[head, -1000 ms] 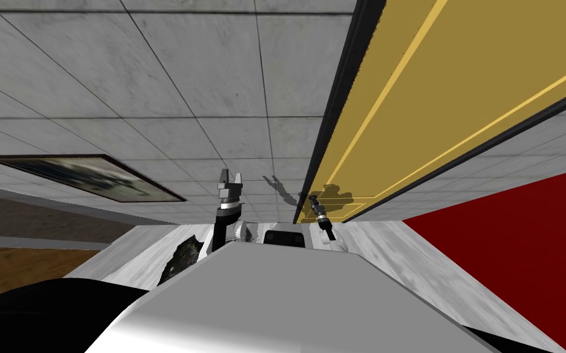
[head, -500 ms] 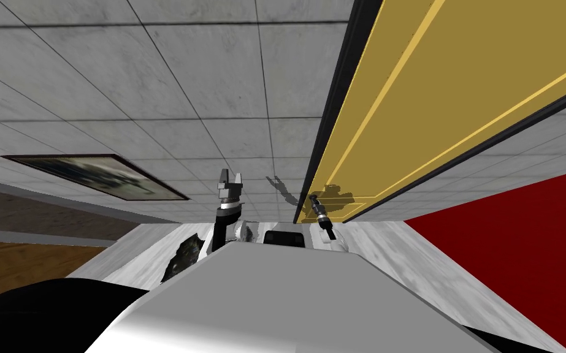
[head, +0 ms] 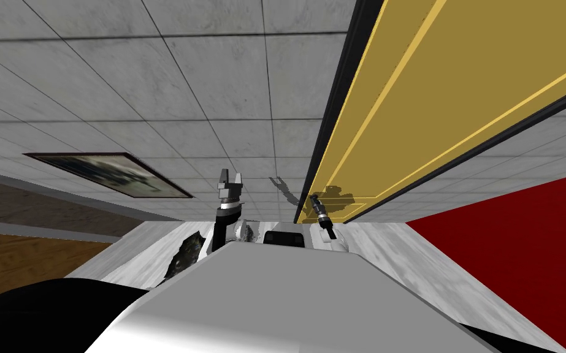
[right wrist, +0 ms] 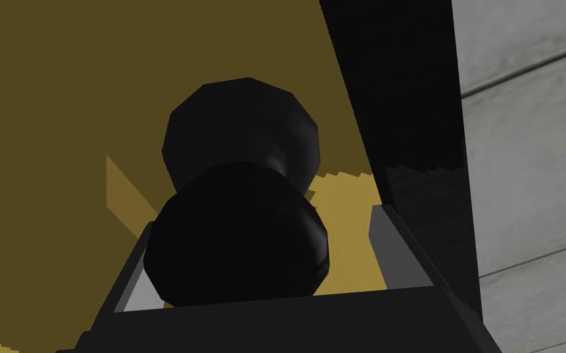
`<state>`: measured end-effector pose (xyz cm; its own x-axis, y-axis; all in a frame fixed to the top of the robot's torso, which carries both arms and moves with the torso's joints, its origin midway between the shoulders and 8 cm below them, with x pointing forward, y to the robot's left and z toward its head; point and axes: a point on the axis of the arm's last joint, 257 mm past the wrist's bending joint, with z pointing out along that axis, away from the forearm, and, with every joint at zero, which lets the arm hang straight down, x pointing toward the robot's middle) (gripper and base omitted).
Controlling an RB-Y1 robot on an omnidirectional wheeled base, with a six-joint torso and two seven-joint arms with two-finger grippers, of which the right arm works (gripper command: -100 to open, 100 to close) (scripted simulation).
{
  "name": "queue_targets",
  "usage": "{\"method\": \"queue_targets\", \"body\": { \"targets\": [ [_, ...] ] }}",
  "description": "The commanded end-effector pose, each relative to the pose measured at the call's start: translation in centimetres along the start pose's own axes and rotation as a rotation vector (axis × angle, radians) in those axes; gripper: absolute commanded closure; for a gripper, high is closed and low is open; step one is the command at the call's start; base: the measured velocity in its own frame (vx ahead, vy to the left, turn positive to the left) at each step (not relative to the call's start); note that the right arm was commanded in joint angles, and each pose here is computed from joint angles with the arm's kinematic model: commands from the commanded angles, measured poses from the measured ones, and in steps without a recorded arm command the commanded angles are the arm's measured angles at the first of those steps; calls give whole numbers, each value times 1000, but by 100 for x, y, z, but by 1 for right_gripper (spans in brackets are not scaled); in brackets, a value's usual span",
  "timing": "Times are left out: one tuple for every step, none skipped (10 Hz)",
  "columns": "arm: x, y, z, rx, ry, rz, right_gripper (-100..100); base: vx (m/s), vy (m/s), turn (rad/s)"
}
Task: Pull the door open
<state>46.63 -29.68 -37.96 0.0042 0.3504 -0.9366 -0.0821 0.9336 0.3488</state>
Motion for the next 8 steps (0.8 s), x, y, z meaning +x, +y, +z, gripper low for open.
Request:
{"method": "queue_targets", "body": {
  "targets": [
    [117, 112, -22, -9, 18, 67, 100, -23, 6, 37],
    [113, 114, -17, -9, 17, 103, 100, -32, 3, 46],
    [113, 114, -17, -9, 17, 109, 100, -21, -5, 4],
    [110, 115, -12, -9, 15, 149, 100, -10, -2, 11],
    [110, 115, -12, -9, 15, 150, 100, -10, 4, -1],
    [106, 117, -6, -9, 14, 192, 100, -24, 6, 35],
    [103, 118, -1, -9, 12, 222, 100, -31, 1, 78],
    [103, 118, -1, -9, 13, 233, 100, -25, -8, 21]
  ]
}}
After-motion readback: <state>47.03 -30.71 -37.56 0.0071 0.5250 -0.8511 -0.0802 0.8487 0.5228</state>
